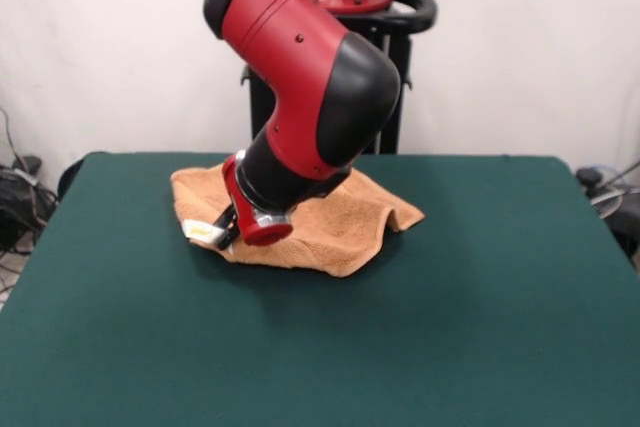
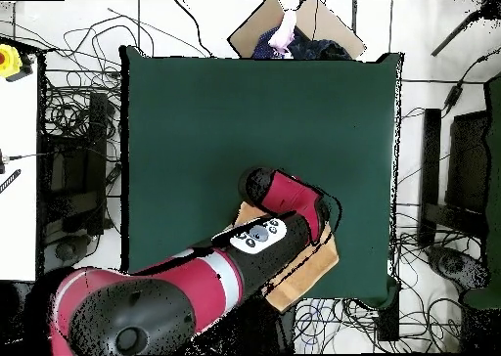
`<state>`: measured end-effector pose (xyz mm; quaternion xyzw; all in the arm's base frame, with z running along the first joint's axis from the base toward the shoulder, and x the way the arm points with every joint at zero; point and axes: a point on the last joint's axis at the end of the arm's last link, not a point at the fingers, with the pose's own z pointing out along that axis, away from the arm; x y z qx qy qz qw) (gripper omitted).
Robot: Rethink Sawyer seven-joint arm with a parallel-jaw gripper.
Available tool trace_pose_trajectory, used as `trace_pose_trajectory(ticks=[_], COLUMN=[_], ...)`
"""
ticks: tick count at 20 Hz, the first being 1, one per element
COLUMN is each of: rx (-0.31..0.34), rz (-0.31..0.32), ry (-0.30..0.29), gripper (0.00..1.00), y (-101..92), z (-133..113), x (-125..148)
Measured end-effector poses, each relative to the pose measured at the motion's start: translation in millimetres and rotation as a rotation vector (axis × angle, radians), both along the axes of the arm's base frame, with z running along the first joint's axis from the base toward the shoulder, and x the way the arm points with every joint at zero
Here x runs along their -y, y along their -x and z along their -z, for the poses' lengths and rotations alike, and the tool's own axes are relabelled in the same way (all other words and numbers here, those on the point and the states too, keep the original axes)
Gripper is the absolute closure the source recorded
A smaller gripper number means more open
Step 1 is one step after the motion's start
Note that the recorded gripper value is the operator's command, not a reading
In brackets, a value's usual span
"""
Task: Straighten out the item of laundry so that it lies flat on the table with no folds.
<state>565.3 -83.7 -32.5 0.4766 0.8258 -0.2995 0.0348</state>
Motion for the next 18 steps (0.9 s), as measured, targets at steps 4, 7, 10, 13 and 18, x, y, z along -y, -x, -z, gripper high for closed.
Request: trace_pose_trajectory(ticks=[4, 7, 10, 13, 18], rx=[0.007, 0.015, 0.026, 0.038, 0.079], rz=[-0.001, 0.0, -0.002, -0.009, -0.035], ry=[-0.001, -0.002, -0.001, 0.004, 0.01], gripper=[1.0, 1.0, 1.0, 1.0, 1.0], y=[-2.7, -5.3, -8.2, -10.2, -15.3], z=[-2.7, -6.4, -9.4, -10.0, -3.5], x=[-0.5, 0.0, 0.7, 2.2, 7.7])
